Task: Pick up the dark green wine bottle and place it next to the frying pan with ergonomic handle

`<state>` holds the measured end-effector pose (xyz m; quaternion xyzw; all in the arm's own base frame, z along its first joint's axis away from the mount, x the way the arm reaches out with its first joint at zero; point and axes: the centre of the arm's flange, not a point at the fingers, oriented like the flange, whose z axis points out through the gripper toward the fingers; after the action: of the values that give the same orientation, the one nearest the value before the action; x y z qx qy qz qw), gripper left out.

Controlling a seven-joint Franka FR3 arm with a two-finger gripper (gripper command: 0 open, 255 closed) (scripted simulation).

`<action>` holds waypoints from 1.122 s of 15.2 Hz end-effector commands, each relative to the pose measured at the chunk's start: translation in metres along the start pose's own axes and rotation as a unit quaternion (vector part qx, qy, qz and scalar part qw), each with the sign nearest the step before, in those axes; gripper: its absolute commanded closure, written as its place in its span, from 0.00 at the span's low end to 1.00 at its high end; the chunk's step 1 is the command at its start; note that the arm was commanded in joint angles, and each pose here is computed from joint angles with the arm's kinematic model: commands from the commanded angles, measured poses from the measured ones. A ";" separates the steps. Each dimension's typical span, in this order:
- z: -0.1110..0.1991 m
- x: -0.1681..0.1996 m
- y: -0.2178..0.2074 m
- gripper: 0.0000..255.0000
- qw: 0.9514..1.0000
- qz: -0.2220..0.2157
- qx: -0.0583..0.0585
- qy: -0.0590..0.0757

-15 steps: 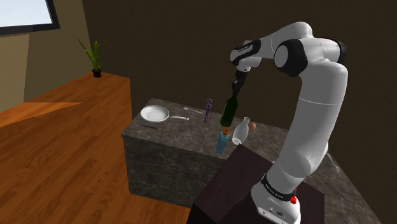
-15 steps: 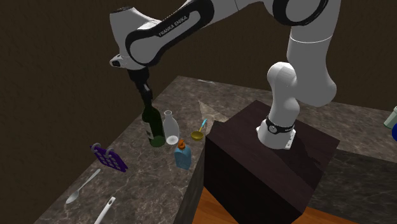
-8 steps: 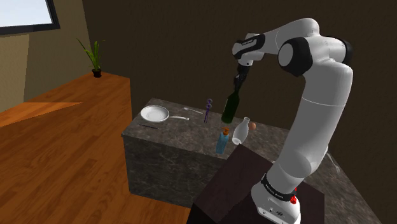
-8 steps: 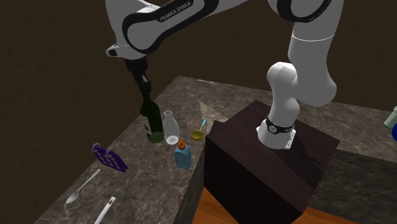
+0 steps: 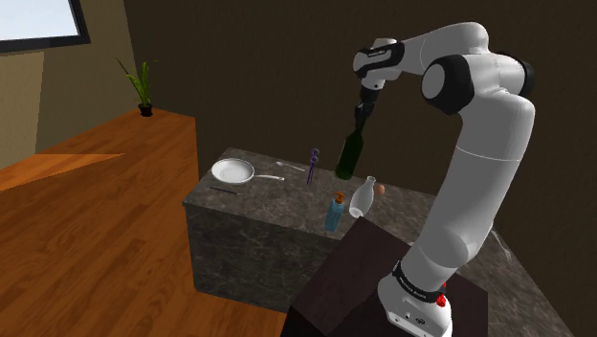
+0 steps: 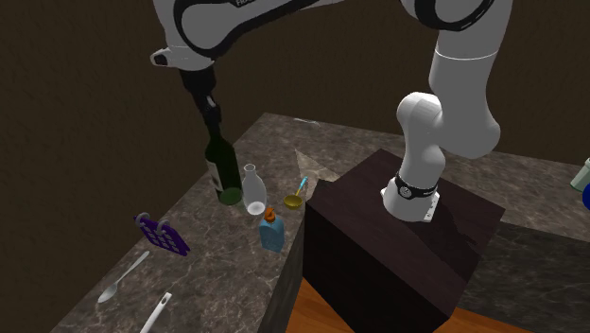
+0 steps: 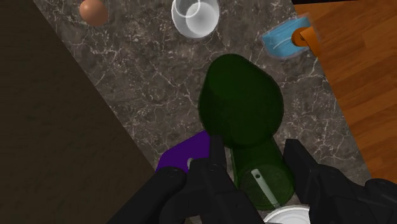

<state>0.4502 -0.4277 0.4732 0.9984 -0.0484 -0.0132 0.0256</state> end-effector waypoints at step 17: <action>-0.096 -0.003 0.005 1.00 1.000 0.000 0.000 0.000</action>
<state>0.4485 -0.4274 0.5636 0.9984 -0.0484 -0.0133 0.0256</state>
